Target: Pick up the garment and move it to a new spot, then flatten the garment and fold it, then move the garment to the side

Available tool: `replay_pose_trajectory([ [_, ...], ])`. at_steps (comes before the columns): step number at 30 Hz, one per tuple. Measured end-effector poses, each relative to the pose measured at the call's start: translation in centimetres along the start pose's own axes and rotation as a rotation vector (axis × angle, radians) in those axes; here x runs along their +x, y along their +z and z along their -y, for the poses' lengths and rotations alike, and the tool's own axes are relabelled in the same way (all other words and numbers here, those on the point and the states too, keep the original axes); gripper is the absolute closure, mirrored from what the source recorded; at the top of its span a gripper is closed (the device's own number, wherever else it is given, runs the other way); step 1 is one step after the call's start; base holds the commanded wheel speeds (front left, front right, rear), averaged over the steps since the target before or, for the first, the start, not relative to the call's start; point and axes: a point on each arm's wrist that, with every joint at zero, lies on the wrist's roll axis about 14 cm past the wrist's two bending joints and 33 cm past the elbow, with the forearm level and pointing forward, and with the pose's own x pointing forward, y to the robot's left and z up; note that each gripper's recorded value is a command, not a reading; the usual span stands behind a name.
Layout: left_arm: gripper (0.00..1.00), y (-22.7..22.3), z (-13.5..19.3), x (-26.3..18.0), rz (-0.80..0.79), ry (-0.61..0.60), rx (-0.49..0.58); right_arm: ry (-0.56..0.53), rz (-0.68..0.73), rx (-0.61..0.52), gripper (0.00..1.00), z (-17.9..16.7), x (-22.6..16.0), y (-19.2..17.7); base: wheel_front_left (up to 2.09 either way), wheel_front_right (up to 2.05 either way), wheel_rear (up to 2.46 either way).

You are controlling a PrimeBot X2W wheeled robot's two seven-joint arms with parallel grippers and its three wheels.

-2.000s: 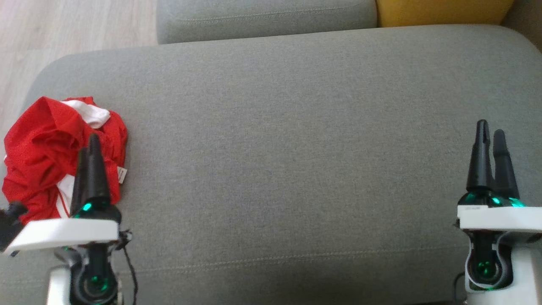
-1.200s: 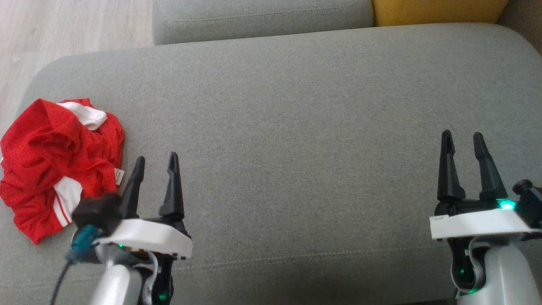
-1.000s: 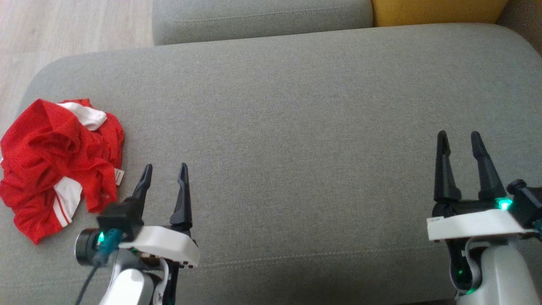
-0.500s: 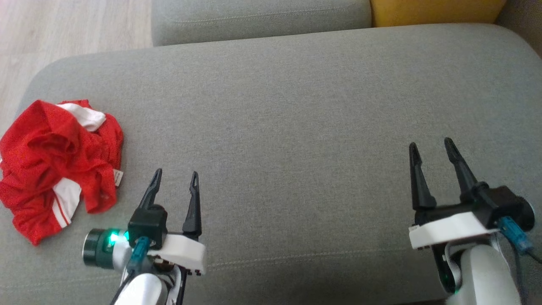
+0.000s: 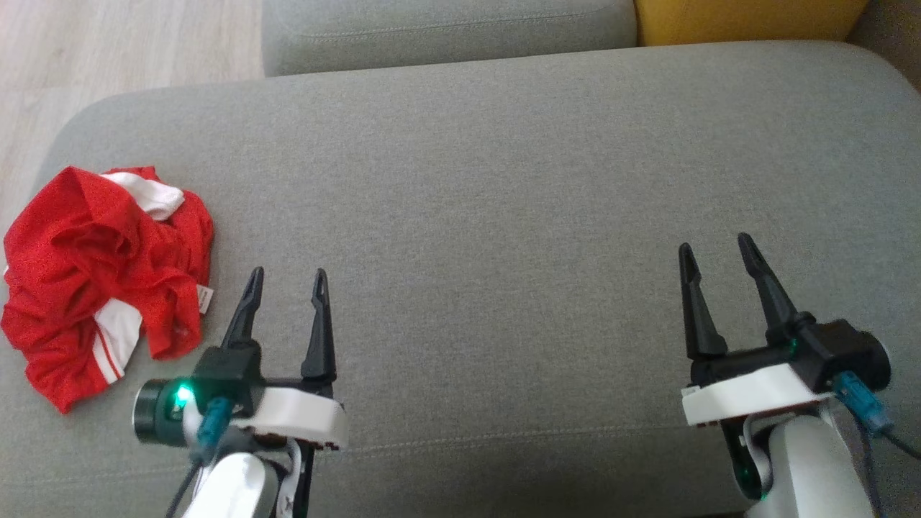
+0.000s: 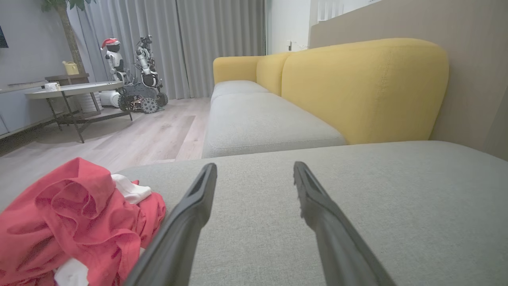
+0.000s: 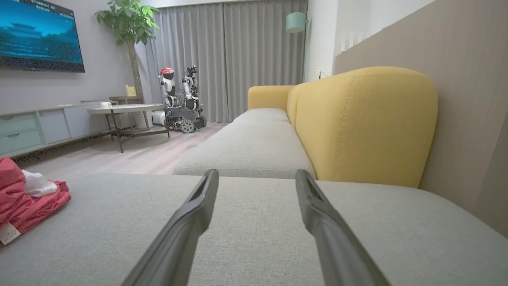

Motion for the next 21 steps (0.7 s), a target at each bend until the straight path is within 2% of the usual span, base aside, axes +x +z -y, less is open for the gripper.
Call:
replay_pose_trajectory([
  [4, 0.00, -0.7, -0.2, -0.3, -0.026, -0.003, -0.088, -0.026, -0.022, 0.128, 0.00, 0.2, -0.3, -1.0, 0.00, 0.00, 0.00],
  [7, 0.00, -1.8, -0.8, -0.7, -0.060, 0.005, -0.110, -0.045, -0.040, 0.190, 0.00, 0.4, -0.5, -1.7, 0.00, 0.00, 0.00],
  [21, 0.00, -2.8, -1.2, -0.8, -0.082, -0.006, -0.105, -0.030, -0.037, 0.164, 0.00, 0.1, -0.1, -1.5, 0.00, 0.00, 0.00],
])
